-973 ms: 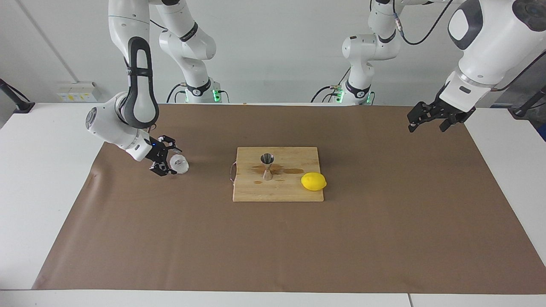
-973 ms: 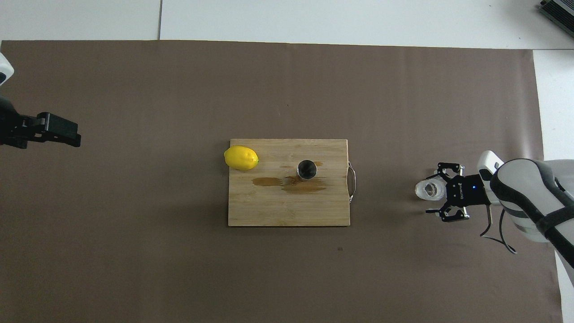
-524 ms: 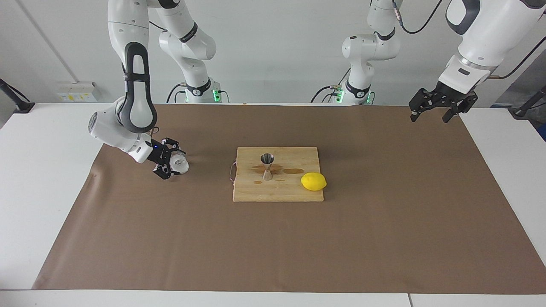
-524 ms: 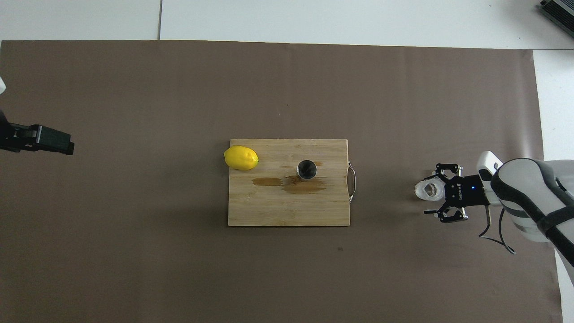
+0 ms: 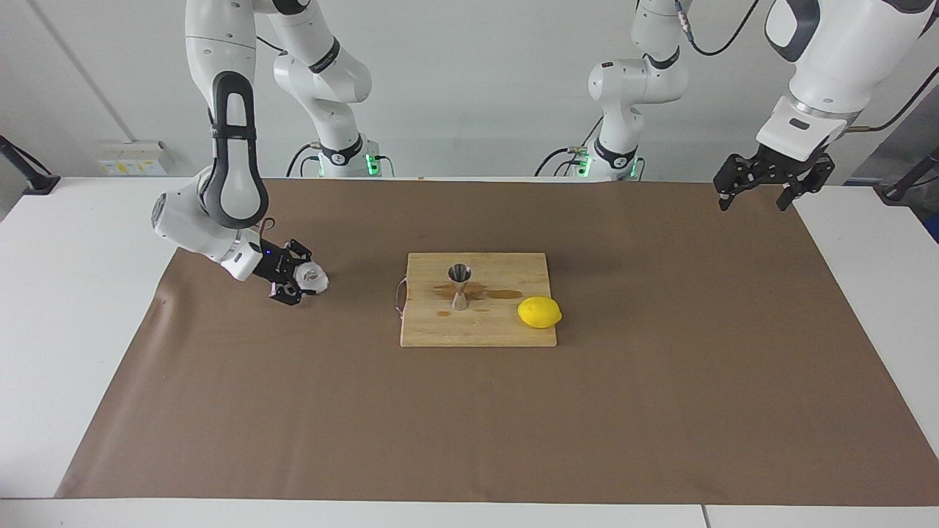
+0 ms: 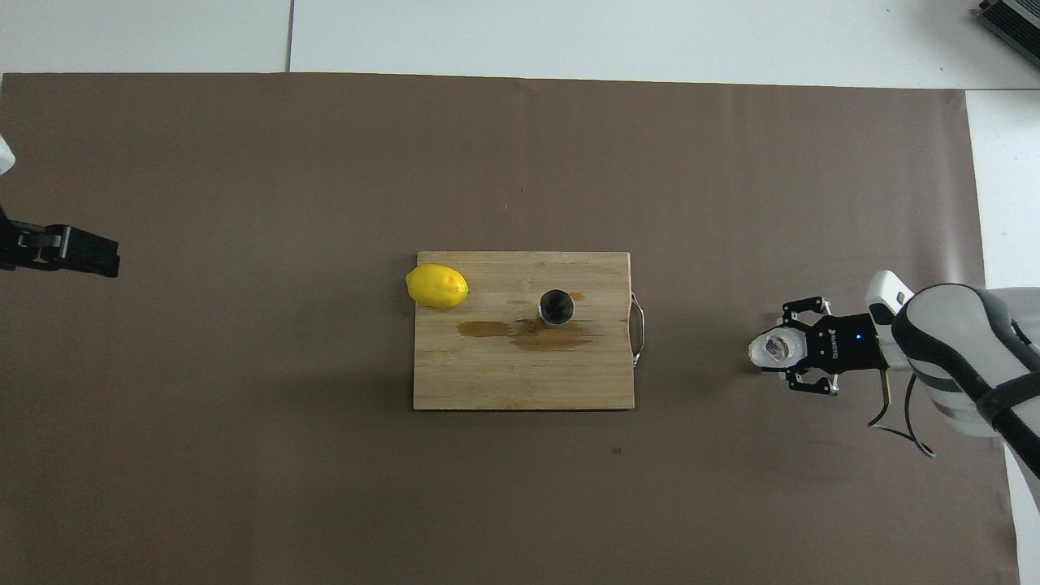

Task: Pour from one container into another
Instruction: 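Lift the white cup with the right gripper toward the metal cup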

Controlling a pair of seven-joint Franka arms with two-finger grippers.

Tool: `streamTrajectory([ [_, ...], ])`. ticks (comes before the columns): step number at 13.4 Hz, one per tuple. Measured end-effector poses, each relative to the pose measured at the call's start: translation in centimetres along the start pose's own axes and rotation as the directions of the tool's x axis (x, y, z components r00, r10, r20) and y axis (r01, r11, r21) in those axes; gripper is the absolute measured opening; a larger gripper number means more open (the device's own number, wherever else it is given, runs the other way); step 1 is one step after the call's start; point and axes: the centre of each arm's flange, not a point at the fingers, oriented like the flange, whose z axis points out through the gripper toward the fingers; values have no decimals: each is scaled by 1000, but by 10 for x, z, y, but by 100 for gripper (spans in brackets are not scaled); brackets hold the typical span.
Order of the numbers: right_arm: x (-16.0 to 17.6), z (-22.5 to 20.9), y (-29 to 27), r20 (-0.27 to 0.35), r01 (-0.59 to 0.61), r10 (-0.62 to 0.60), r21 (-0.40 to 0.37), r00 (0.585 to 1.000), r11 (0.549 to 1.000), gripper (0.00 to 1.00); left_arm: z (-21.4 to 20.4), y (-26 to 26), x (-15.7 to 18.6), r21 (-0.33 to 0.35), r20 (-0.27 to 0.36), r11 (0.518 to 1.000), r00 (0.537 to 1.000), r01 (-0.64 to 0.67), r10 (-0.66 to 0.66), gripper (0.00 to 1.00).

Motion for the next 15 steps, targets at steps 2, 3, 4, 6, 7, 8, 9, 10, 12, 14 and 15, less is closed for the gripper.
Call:
streamTrajectory([
  [2,5,1,2,-1,9,-9,0,1000,1000,53,0,0,0,-34,-5,999,1000,8,-8,100],
  [3,10,-1,4,-2,17,-17,-5,1000,1000,53,0,0,1,-58,-9,998,1000,14,-14,100],
  [4,16,-5,8,-1,23,-23,-13,1000,1000,53,0,-2,1,-70,-14,997,1000,19,-20,100],
  [6,30,-15,14,3,12,-12,-33,1000,999,53,1,-3,2,-82,-19,996,999,25,-26,100],
  [7,41,-20,17,6,5,-5,-42,1000,999,53,2,-4,2,-84,-20,996,999,26,-27,100],
  [8,56,-24,19,9,-2,2,-52,1000,999,53,2,-4,2,-85,-20,996,999,26,-27,100],
  [9,71,-29,21,12,-12,13,-61,1000,998,53,2,-3,2,-85,-20,996,999,24,-26,100],
  [10,86,-32,21,14,-26,27,-70,1000,997,53,2,-2,2,-85,-20,996,999,23,-25,100],
  [12,117,-37,21,17,-38,40,-82,999,996,53,2,-3,2,-85,-20,996,999,25,-27,100],
  [14,148,-33,23,21,-51,53,-89,998,995,53,2,-5,2,-85,-19,996,999,28,-30,100],
  [15,163,-29,24,27,-55,58,-98,998,994,53,2,-5,2,-85,-18,996,999,29,-30,100],
])
